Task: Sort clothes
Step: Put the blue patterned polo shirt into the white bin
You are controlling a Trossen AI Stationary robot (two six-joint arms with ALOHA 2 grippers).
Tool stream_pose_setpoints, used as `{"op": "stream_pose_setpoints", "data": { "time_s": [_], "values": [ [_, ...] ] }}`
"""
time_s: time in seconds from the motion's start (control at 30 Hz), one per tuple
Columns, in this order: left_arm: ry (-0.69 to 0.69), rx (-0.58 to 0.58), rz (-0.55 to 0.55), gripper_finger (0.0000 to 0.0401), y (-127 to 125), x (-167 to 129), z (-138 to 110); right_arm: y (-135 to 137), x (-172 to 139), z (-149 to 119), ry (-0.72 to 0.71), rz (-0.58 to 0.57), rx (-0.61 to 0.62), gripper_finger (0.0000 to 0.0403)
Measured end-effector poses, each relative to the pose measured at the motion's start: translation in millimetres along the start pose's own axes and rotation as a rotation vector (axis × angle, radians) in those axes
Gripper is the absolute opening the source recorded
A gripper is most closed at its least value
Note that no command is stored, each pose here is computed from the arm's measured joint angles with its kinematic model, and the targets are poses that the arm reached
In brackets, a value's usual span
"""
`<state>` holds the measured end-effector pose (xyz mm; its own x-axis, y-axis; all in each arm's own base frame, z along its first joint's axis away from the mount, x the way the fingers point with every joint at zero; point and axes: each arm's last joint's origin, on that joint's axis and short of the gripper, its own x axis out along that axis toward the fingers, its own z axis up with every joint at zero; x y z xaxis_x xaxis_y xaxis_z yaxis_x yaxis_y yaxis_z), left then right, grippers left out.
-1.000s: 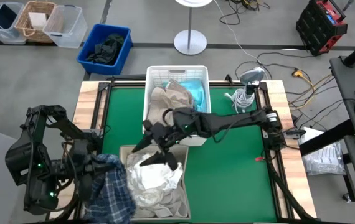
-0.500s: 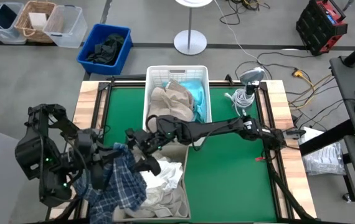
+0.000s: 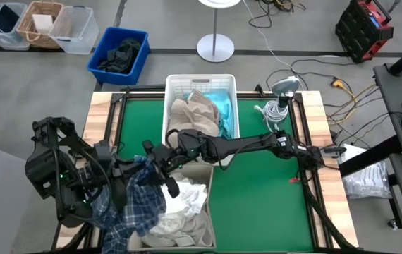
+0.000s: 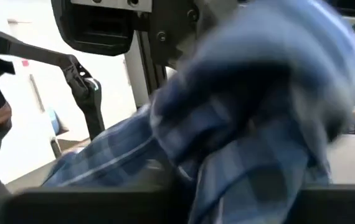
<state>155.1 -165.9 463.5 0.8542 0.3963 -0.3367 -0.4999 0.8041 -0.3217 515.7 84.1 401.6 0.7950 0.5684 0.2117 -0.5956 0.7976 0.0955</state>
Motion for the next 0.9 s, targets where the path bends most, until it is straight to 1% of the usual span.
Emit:
{"op": "stream_pose_setpoints", "data": {
  "time_s": [0.07, 0.1, 0.2, 0.37, 0.47, 0.53, 0.6, 0.73, 0.83, 0.9],
  "values": [
    [0.034, -0.015, -0.006, 0.002, 0, 0, 0, -1, 0, -1, 0.007, -0.003, -0.006, 0.0036],
    [0.058, -0.023, -0.01, 0.003, 0, 0, 0, -1, 0, -1, 0.013, -0.003, -0.01, 0.0026],
    [0.14, -0.055, -0.038, 0.0071, 0, -3, 3, -3, -1, -1, 0.041, -0.007, -0.009, 0.0015],
    [0.308, -0.098, -0.107, 0.0139, 1, -10, 13, -1, -3, 3, 0.068, -0.012, -0.042, 0.0013],
    [0.429, -0.118, -0.167, 0.0165, 2, -16, 20, 1, -5, 8, 0.073, -0.021, -0.068, 0.0012],
    [0.488, -0.136, -0.201, 0.0174, 3, -20, 26, 2, -9, 12, 0.097, -0.044, -0.091, 0.0011],
    [0.511, -0.146, -0.218, 0.0177, 5, -23, 30, 4, -13, 19, 0.12, -0.105, -0.137, 0.0011],
    [0.566, -0.17, -0.255, 0.0178, 8, -28, 38, 6, -23, 35, 0.158, -0.253, -0.279, 0.0011],
    [0.596, -0.2, -0.283, 0.0178, 10, -32, 45, 7, -29, 45, 0.171, -0.395, -0.384, 0.0011],
    [0.605, -0.212, -0.299, 0.0178, 11, -34, 49, 8, -34, 56, 0.172, -0.515, -0.449, 0.0011]
  ]
}}
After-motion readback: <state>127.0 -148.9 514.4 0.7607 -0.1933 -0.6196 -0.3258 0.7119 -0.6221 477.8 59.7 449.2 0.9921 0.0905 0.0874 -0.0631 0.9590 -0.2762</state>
